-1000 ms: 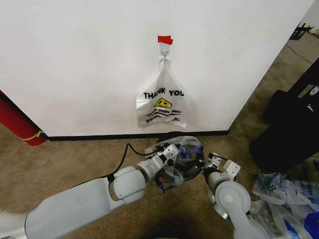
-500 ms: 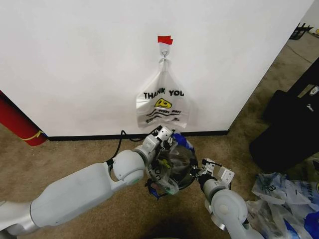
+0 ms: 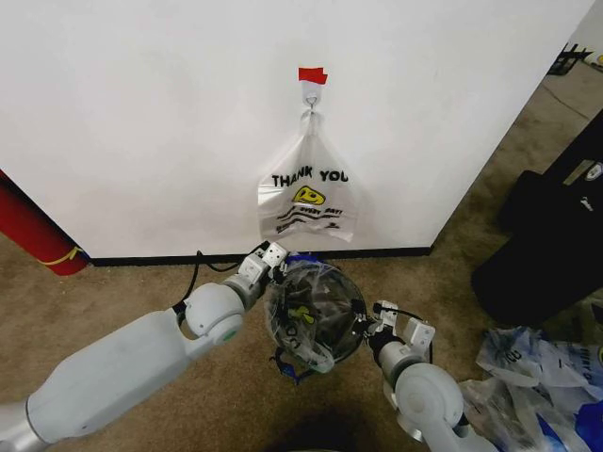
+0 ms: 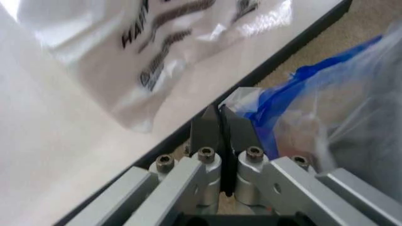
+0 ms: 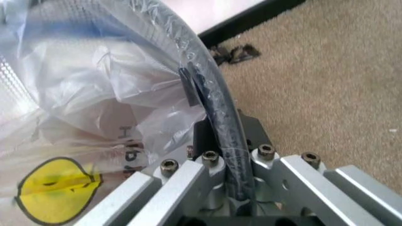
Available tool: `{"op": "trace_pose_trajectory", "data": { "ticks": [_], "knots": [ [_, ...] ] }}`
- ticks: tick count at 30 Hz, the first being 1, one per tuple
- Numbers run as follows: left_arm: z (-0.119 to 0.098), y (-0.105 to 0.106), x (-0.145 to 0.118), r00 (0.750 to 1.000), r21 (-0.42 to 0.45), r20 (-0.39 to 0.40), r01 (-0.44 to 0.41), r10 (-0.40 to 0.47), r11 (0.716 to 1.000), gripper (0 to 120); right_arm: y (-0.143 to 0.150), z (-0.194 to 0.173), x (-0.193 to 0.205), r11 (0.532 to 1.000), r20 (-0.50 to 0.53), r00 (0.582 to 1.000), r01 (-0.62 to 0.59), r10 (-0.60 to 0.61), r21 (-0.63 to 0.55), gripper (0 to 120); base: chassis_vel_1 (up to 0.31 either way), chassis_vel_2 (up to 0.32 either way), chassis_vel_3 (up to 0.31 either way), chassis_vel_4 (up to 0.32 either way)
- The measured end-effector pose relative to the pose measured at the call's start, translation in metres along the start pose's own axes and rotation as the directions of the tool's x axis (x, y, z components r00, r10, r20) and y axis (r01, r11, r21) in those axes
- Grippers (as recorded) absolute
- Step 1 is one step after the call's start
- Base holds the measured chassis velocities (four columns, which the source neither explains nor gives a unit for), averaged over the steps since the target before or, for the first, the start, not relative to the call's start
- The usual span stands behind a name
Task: Pick up the garbage bag from the wall and place it over the trash bin.
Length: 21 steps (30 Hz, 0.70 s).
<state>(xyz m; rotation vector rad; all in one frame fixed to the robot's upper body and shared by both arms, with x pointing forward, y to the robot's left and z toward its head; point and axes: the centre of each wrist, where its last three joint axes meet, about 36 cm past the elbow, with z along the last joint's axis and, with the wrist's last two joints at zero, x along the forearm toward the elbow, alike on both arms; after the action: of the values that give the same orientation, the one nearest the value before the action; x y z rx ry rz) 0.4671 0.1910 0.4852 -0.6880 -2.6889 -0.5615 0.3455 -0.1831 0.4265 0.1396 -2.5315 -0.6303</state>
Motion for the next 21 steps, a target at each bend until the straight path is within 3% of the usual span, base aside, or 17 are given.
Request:
{"op": "trace_pose_trajectory", "data": {
  "ticks": [3, 9, 16, 19, 21],
  "knots": [
    [0.002, 0.006, 0.001, 1.0, 0.033, -0.022, -0.017, 0.017, 0.999, 0, -0.003, -0.002, 0.001, 1.0, 0.011, 1.0, 0.004, -0.004, -0.006, 0, 0.0, 0.0, 0.0, 0.0],
    [0.006, 0.033, -0.004, 0.992, 0.179, -0.079, -0.082, 0.097, 0.98, 0, -0.01, -0.001, 0.006, 0.997, 0.032, 0.999, 0.043, -0.041, -0.072, 0, 0.0, 0.0, 0.0, 0.0],
    [0.01, 0.037, -0.003, 0.99, 0.211, -0.076, -0.097, 0.115, 0.973, 0, -0.013, -0.004, 0.009, 0.994, 0.046, 0.998, 0.058, -0.053, -0.097, 0, 0.0, 0.0, 0.0, 0.0],
    [0.0, 0.037, 0.004, 0.994, 0.229, -0.043, -0.086, 0.098, 0.97, 0, -0.013, -0.006, 0.008, 0.993, 0.056, 0.997, 0.054, -0.048, -0.103, 0, 0.0, 0.0, 0.0, 0.0],
    [-0.004, 0.039, 0.008, 0.997, 0.236, -0.033, -0.063, 0.073, 0.97, 9, -0.013, -0.006, 0.008, 0.993, 0.06, 0.997, 0.051, -0.045, -0.109, 0, 0.0, 0.0, 0.0, 0.0]
  ]
}}
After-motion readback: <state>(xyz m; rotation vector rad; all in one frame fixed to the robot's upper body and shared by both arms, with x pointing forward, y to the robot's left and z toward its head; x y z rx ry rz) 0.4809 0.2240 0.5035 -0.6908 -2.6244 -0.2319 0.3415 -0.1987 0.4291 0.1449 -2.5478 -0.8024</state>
